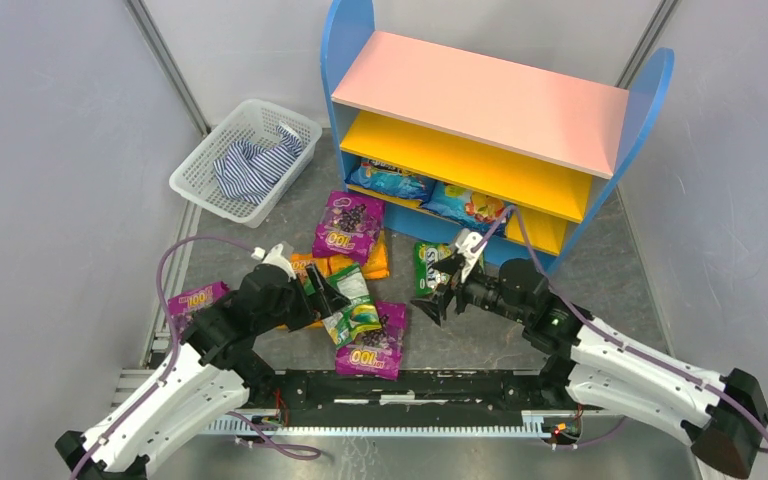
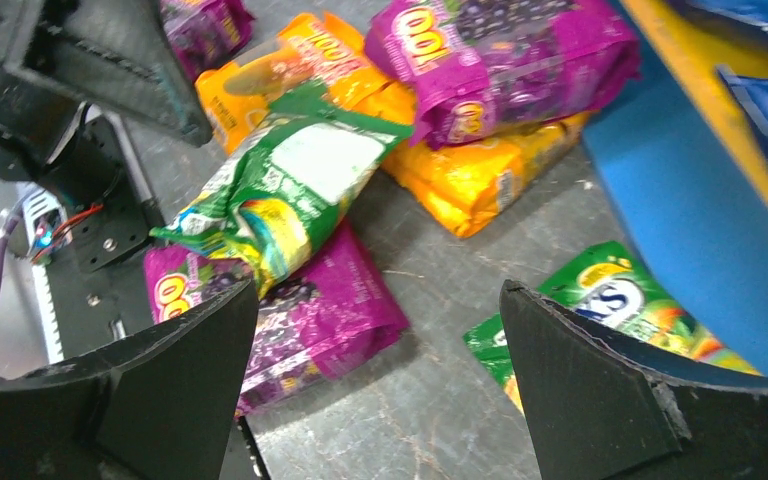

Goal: Place and organize the candy bags onto the shelf

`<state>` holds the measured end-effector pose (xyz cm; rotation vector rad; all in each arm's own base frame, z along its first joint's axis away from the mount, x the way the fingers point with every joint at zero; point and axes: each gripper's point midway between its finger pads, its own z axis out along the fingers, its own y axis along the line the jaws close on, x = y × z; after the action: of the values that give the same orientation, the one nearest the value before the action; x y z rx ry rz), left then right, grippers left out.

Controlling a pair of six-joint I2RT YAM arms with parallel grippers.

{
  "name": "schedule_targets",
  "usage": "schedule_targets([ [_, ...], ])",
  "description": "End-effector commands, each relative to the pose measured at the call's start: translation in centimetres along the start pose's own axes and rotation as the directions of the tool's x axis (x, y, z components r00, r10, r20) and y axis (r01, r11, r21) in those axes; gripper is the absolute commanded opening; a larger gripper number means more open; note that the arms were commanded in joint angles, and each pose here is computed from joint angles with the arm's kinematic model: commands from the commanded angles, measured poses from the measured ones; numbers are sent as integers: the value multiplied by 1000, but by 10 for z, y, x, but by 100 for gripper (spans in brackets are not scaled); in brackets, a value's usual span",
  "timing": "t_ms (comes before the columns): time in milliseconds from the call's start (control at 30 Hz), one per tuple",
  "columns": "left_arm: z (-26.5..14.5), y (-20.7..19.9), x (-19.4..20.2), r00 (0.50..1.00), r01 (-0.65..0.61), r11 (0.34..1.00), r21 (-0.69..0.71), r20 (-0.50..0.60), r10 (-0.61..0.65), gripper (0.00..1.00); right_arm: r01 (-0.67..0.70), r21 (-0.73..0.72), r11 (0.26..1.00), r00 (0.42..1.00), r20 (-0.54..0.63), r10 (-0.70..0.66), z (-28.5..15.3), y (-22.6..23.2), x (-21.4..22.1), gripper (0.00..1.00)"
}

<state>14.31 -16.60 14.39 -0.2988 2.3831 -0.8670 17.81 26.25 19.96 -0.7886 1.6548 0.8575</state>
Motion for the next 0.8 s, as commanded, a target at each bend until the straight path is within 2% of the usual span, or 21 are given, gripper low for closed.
schedule_targets([
  [0,2,28,11,991,133,982,-135,0,-135,91,38,-22,999,999,25,-37,12,15,-2,98],
  [100,5,33,22,977,210,969,-130,-20,-214,91,47,-40,998,999,8,-46,18,25,5,98],
  [233,8,37,24,974,224,967,-118,-5,-226,91,51,-68,996,999,-2,-51,25,36,10,98],
  [367,23,12,34,970,233,972,44,-83,-229,92,76,-77,994,997,-14,-77,30,45,14,98],
  [467,33,-3,40,959,269,952,148,-128,-251,88,105,-78,991,994,-31,-108,32,48,19,98],
  [600,33,-1,34,959,280,949,145,-91,-269,67,170,-97,981,984,-32,-174,34,55,24,98],
  [767,24,-7,23,954,298,934,199,-41,-296,47,356,-163,920,934,43,-354,33,73,27,98],
])
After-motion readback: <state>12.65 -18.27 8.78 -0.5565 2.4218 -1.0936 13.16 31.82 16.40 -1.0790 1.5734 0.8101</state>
